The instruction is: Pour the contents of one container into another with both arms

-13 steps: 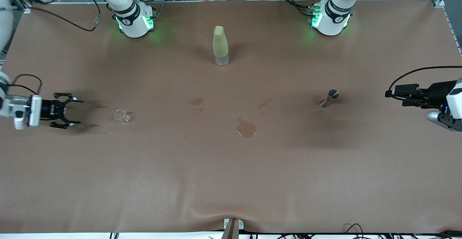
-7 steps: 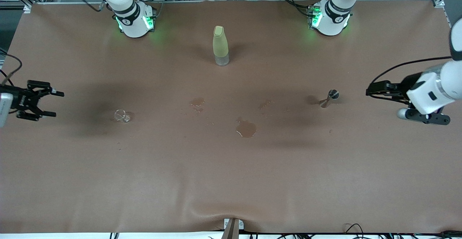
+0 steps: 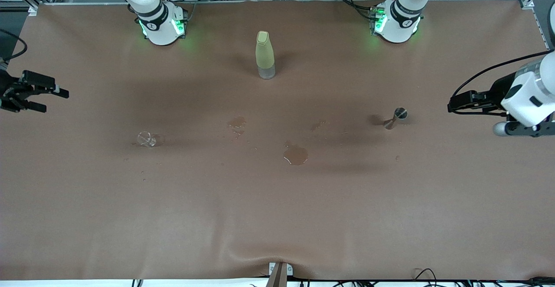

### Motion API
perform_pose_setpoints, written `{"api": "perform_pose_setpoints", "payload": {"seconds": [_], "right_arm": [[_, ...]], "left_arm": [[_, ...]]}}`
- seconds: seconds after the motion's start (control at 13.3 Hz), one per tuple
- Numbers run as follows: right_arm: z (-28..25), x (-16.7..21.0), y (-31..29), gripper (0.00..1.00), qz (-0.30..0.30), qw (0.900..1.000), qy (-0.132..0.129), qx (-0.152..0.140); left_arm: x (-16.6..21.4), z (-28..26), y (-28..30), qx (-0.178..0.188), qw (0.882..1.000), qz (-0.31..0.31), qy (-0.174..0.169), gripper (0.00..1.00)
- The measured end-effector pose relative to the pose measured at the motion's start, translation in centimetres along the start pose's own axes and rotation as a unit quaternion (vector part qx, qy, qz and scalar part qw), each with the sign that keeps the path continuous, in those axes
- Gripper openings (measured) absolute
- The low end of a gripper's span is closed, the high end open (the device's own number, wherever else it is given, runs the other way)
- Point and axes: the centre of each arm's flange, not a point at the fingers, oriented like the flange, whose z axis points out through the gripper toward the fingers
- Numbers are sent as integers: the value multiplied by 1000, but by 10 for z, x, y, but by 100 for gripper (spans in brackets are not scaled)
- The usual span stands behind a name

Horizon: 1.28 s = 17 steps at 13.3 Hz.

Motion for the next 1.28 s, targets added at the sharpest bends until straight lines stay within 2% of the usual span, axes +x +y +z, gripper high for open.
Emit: {"api": "perform_pose_setpoints", "payload": {"seconds": [0.23,0.53,0.9,1.28], "right_arm": [[-15,9,-44,100,37,998,-3,-56],[-26,10,-82,100,69,992,-4,-103],[-40,5,-75,100,79,989,3,-126],[-48,3,-70,100,84,988,11,-128]], "left_arm": [[-7,-11,13,32,999,-19,23,100],[-6,-16,18,32,998,-22,43,100],[-8,-18,16,33,998,-25,46,100],[-14,-18,7,38,998,-14,54,100]]}}
